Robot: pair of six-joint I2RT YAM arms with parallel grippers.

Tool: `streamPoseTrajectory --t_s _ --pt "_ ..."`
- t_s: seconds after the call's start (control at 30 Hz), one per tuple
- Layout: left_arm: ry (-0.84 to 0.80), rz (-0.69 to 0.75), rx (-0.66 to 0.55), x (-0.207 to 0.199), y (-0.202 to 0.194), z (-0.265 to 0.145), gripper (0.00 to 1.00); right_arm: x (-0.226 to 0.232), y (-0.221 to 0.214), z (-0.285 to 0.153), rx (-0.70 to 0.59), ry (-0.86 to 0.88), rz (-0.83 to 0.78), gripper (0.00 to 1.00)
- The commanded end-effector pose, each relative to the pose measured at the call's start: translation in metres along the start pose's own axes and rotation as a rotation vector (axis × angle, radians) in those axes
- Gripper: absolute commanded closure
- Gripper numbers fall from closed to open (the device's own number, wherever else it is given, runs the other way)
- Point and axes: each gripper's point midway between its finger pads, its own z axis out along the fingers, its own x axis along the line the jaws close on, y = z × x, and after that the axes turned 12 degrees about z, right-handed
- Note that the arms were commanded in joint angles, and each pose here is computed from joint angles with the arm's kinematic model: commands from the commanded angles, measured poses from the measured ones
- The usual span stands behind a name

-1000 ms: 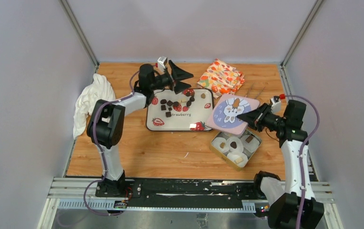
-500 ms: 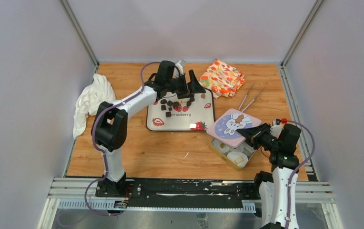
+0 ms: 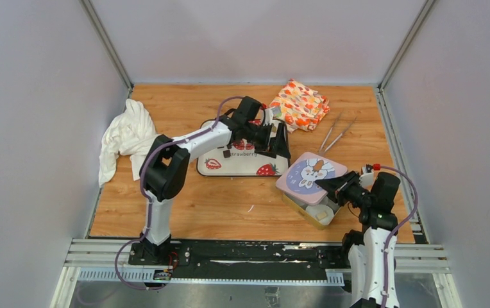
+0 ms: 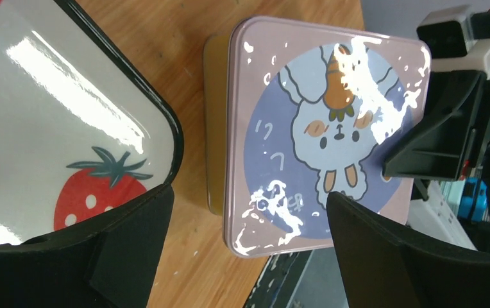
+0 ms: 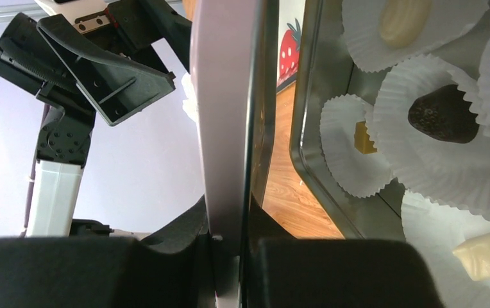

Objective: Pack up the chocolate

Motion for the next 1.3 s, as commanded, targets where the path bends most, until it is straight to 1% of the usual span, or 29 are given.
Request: streamPoseTrajectory --t_s 0.0,0.1,0.17,0.3,0.43,0.6,0.73,0.83,1.0,1.1,1.2,1.23,1.27 --pt "-0.057 0.035 0.102 -0.009 -0.021 0.004 0.06 -0.012 -0.005 -0.003 0.013 -0.025 -0.004 1.0" --pt "-0.032 0.081 0.168 -0.005 -0.033 0.013 0.06 -0.012 -0.005 -0.003 0.008 -0.022 -0.013 1.0" --pt "-0.019 0.087 0.195 -0.001 -0.038 0.02 0.06 -0.011 -0.005 -0.004 0.005 -0.023 -0.029 1.0" --pt "-0.033 0.109 0.194 -0.008 -0.04 0.034 0.07 -0.022 -0.002 -0.007 -0.023 -0.099 -0.033 1.0" --pt "-0.043 0.124 0.21 -0.013 -0.042 0.047 0.08 -0.025 0.001 -0.009 -0.045 -0.132 -0.041 1.0" --pt "-0.095 0.13 0.218 -0.018 -0.048 0.048 0.08 -0.032 0.001 -0.01 -0.05 -0.155 -0.045 1.0" --pt "-0.087 0.125 0.228 -0.015 -0.05 0.052 0.1 -0.037 0.003 -0.011 -0.067 -0.184 -0.032 1.0" --pt "-0.062 0.135 0.253 -0.012 -0.055 0.054 0.1 -0.044 0.004 -0.014 -0.085 -0.236 -0.025 0.93" --pt "-0.061 0.165 0.267 -0.018 -0.056 0.055 0.1 -0.053 0.012 -0.025 -0.146 -0.344 -0.064 0.95" --pt "-0.022 0.19 0.267 -0.015 -0.053 0.053 0.08 -0.061 0.013 -0.029 -0.141 -0.402 -0.056 0.9" --pt "-0.013 0.213 0.252 -0.017 -0.047 0.052 0.07 -0.066 0.014 -0.037 -0.14 -0.475 -0.074 0.77" --pt "-0.012 0.214 0.252 -0.017 -0.047 0.052 0.07 -0.07 0.014 -0.04 -0.145 -0.508 -0.074 0.74" --pt "-0.014 0.213 0.254 -0.018 -0.048 0.052 0.07 -0.071 0.016 -0.044 -0.155 -0.529 -0.084 0.69"
